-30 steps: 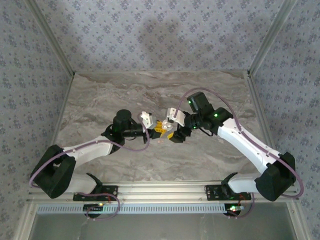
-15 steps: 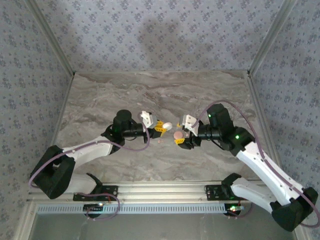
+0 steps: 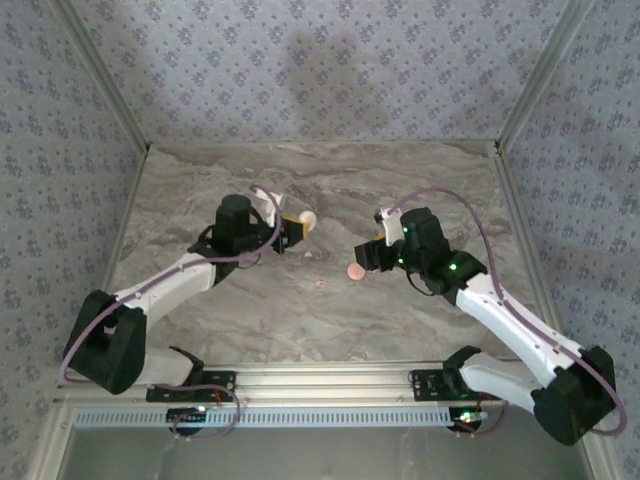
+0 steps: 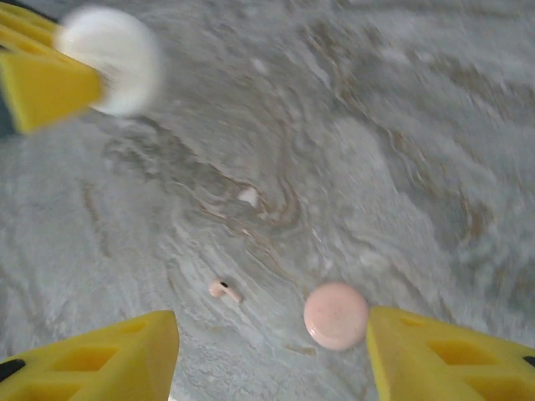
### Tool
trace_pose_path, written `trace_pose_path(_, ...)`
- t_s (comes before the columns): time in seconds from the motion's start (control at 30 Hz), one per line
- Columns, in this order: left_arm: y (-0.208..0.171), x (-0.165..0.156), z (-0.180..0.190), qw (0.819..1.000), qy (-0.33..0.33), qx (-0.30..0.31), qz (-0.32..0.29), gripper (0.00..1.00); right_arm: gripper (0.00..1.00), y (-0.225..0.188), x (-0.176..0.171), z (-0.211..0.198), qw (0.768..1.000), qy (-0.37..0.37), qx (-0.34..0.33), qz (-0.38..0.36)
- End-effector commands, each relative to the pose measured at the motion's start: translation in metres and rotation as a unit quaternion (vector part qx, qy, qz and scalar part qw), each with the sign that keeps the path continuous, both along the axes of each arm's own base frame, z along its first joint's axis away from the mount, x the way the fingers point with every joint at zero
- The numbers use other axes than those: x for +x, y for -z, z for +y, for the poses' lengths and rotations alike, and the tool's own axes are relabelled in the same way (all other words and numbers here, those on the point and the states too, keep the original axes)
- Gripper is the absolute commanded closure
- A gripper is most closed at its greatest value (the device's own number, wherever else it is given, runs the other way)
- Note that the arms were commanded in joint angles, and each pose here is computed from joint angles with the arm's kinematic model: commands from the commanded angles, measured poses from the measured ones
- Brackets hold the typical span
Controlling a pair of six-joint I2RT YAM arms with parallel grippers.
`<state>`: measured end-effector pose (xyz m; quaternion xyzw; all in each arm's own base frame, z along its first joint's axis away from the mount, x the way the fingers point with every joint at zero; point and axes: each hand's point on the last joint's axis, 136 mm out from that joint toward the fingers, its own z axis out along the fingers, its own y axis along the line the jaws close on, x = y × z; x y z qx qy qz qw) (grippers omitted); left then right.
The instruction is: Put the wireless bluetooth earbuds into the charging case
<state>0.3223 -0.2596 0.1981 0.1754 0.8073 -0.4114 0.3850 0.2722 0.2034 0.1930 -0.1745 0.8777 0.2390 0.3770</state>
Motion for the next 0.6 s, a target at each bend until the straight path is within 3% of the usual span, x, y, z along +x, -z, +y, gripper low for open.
trace_pose_path(0.0, 0.014, 0.012, 0.028, 0.989, -0.060, 0.011, 0.137, 0.93, 0.38, 0.003, 0.014, -0.009, 0.993, 0.099, 0.031, 0.058)
trace_pose_path(0.1, 0.027, 0.019, 0.050, 0.975, -0.080, 0.044, 0.200, 0.92, 0.38, 0.011, 0.020, -0.004, 0.991, 0.109, 0.038, 0.074)
trace_pose_path(0.37, 0.059, 0.040, 0.081, 0.926, -0.104, 0.063, 0.356, 0.91, 0.37, 0.023, 0.030, 0.021, 0.987, 0.093, 0.053, 0.121)
trace_pose_path(0.57, 0.088, 0.044, 0.085, 0.900, -0.096, 0.080, 0.418, 0.92, 0.37, 0.025, 0.036, 0.036, 0.987, 0.078, 0.055, 0.129)
